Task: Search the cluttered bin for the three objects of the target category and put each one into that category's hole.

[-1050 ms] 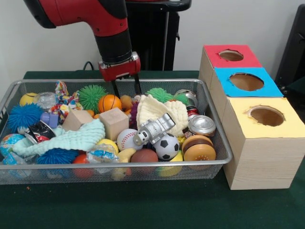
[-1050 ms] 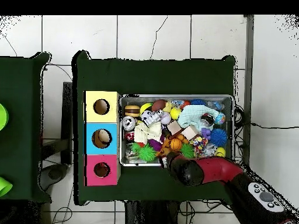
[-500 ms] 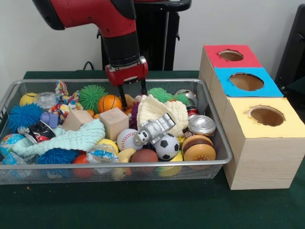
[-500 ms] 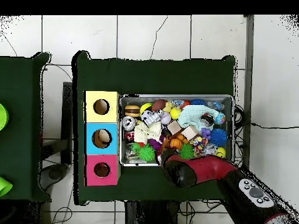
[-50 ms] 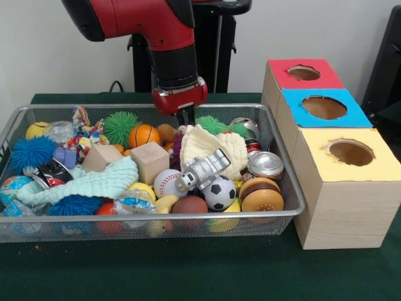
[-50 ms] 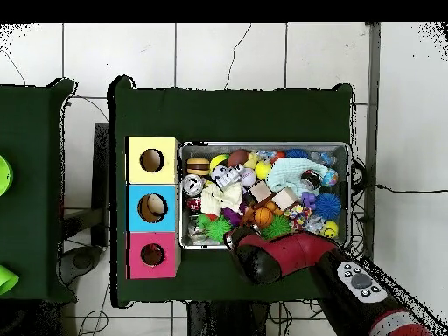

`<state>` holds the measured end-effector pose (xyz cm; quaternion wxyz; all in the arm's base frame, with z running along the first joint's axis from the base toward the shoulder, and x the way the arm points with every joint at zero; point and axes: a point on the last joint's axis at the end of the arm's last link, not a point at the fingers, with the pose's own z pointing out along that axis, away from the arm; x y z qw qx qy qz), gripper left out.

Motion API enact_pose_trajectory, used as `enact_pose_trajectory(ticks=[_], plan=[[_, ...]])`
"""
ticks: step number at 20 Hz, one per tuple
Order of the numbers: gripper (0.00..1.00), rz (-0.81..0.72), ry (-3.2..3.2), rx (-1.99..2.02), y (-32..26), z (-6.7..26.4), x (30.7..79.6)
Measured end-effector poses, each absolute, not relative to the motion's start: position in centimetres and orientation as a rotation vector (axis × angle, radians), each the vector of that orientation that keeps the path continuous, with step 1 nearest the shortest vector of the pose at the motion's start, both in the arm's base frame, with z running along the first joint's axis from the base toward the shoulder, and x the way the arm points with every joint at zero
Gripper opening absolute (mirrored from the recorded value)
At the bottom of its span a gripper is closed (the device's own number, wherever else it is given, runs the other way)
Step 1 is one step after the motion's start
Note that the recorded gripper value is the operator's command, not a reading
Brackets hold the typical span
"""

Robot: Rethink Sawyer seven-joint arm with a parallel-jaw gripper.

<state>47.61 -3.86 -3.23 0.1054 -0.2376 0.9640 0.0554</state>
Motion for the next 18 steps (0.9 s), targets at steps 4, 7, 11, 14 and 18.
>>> enact_pose_trajectory(ticks=[4, 7, 11, 14, 18], plan=[[0.00, 0.118, 2.861, -0.752, -3.4, -3.3, 47.6], [0.00, 0.080, 2.884, -0.781, -3.4, -3.1, 47.7], [1.00, 0.022, 2.941, -0.809, -4.1, -2.7, 47.7], [1.00, -0.003, 2.973, -0.822, -4.5, -2.5, 47.5], [1.00, -0.050, 3.051, -0.831, -5.7, -2.0, 46.9]])
